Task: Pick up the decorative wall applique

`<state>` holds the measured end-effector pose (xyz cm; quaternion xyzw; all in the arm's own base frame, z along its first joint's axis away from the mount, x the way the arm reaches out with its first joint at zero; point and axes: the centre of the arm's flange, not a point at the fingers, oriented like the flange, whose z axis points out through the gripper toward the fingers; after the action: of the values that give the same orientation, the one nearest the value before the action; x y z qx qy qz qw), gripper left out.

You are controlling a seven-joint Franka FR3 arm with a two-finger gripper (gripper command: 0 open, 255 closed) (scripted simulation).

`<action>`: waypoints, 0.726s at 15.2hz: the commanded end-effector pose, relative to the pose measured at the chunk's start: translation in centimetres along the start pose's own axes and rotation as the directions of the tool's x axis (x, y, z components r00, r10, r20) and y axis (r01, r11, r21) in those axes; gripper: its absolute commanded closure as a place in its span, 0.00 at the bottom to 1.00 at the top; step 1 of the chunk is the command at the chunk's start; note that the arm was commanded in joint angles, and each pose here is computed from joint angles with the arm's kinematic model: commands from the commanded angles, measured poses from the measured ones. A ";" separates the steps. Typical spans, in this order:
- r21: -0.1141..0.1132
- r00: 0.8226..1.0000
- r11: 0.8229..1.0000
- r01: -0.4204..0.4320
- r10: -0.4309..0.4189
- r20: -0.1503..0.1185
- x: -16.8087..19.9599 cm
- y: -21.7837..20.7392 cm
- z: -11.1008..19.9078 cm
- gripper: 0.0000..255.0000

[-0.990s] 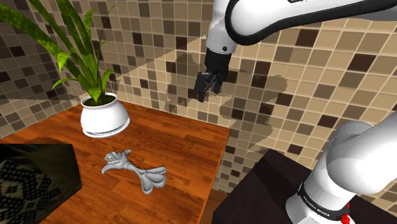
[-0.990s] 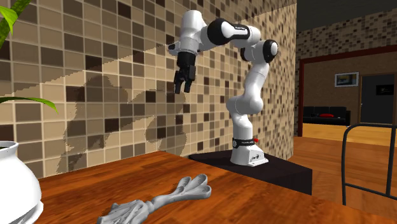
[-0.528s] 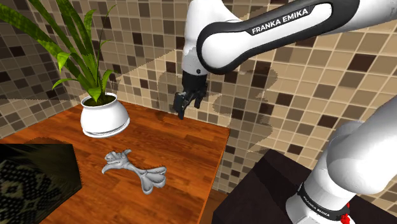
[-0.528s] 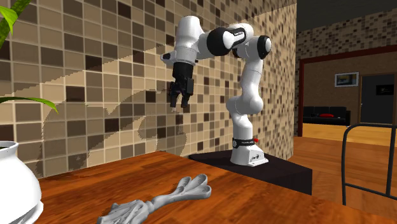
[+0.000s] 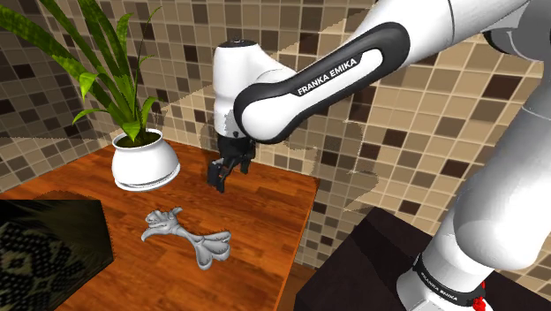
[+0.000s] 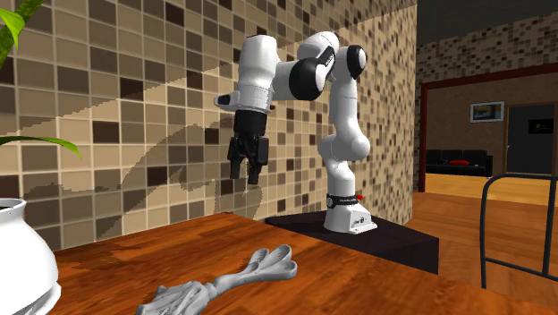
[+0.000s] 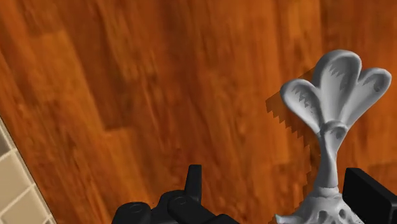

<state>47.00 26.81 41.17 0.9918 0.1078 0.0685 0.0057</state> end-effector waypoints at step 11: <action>-0.014 0.997 0.997 0.079 -0.079 0.020 5.7 -10.3 11.0 0.00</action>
<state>51.55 37.09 31.98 0.9878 0.1431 0.0602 0.0153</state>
